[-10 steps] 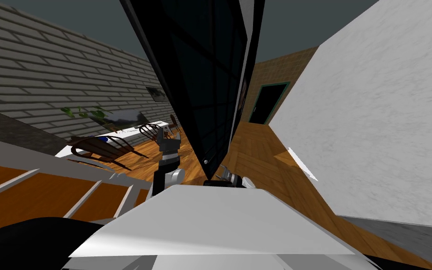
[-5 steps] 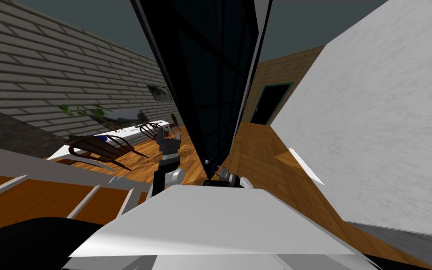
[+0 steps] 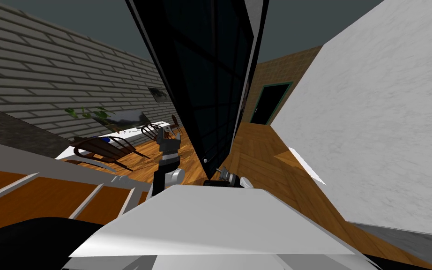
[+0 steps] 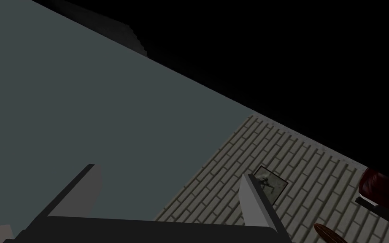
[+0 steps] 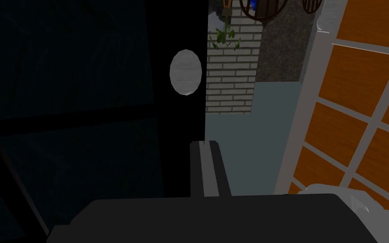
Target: Push the door open
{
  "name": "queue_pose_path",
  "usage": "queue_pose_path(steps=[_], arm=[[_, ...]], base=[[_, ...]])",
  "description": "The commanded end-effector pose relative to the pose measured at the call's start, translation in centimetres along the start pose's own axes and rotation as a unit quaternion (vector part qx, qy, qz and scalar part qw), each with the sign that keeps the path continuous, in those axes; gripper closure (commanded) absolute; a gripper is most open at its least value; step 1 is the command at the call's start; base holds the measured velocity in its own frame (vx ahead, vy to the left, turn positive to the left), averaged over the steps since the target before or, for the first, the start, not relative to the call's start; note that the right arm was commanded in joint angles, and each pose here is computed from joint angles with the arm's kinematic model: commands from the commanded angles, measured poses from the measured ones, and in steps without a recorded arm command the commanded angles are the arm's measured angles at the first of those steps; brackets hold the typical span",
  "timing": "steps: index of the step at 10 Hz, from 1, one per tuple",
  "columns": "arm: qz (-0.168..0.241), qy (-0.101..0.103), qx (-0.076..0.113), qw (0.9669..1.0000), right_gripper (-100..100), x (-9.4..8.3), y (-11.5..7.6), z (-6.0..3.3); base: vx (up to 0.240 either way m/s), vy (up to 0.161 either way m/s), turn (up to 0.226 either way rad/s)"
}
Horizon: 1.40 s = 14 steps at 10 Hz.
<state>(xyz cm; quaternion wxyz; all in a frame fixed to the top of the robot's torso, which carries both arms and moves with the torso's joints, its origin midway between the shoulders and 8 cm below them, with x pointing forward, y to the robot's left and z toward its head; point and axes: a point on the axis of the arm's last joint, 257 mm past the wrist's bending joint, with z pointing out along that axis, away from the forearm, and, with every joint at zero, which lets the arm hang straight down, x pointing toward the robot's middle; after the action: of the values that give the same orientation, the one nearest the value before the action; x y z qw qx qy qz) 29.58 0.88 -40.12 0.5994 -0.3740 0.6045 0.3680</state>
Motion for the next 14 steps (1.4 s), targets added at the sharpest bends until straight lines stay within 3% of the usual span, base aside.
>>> queue_pose_path(steps=[1,2,3,4,6,7,8,10,14], arm=[[-0.008,0.014,0.019,0.9997,-100,0.7,-1.7,-1.53],[-0.01,0.017,0.032,0.9993,-100,0.8,-2.6,-2.01],[-0.01,0.017,0.032,0.9993,-100,0.8,-2.6,-2.01],[-0.009,0.014,0.054,0.9984,-100,0.6,-3.7,-2.0],[0.001,-0.003,0.08,0.9968,-100,-0.2,-4.3,-0.65],[-0.001,0.001,0.073,0.9973,-100,0.1,-4.2,-0.96],[-0.012,0.018,0.077,0.9968,-100,0.8,-5.2,-2.03],[-0.016,0.023,0.081,0.9964,-100,0.9,-5.7,-1.99],[-0.007,0.006,0.087,0.9962,-100,-0.1,-5.2,0.67]], base=[[-0.048,0.059,-0.102],[-0.069,0.108,-0.171],[-0.061,0.088,-0.033],[-0.079,0.108,-0.084],[-0.107,0.128,-0.13],[-0.042,0.046,-0.012],[0.084,0.076,0.065],[0.191,0.108,0.045],[0.14,0.158,0.03]])
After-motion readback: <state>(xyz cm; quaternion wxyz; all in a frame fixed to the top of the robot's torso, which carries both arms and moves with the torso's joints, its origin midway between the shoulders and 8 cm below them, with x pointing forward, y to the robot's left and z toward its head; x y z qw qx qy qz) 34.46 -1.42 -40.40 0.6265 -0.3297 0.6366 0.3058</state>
